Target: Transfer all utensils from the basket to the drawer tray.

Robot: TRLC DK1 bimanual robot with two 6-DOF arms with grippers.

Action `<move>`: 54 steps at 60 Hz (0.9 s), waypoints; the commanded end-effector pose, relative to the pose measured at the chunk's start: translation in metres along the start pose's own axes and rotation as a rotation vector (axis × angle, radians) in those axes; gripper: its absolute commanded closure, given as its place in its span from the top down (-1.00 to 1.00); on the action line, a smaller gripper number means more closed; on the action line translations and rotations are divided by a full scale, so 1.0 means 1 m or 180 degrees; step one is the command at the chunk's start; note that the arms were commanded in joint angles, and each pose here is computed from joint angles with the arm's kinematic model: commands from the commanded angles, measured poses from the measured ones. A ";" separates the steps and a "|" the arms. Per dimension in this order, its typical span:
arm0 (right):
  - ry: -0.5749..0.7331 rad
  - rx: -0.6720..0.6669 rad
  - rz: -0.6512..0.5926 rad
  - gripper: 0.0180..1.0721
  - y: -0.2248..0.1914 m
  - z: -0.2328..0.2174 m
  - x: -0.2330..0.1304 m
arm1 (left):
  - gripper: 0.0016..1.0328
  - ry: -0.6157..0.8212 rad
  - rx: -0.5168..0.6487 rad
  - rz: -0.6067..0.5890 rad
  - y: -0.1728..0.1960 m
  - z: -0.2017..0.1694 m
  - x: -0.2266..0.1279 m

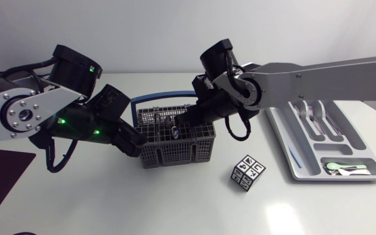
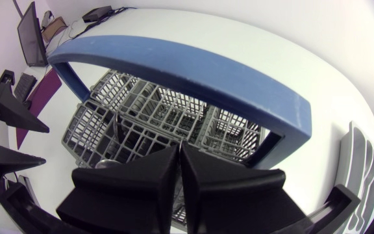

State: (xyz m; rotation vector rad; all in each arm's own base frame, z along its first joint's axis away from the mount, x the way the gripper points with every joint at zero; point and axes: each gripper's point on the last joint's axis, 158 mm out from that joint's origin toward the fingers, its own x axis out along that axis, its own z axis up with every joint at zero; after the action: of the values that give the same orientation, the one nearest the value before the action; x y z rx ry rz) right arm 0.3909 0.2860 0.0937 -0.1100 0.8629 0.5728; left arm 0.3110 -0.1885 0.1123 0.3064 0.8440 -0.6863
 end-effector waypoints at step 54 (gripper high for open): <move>-0.0713 0.0123 0.0836 -0.81 0.040 0.049 -0.109 | -0.06 0.0029 0.0015 -0.0033 -0.003 -0.007 0.005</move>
State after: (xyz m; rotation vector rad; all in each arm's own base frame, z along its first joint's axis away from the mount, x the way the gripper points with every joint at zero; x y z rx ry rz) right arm 0.3511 0.2961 0.2061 0.0458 0.6685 0.8013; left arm 0.3108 -0.1884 0.1095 0.3062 0.8420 -0.6863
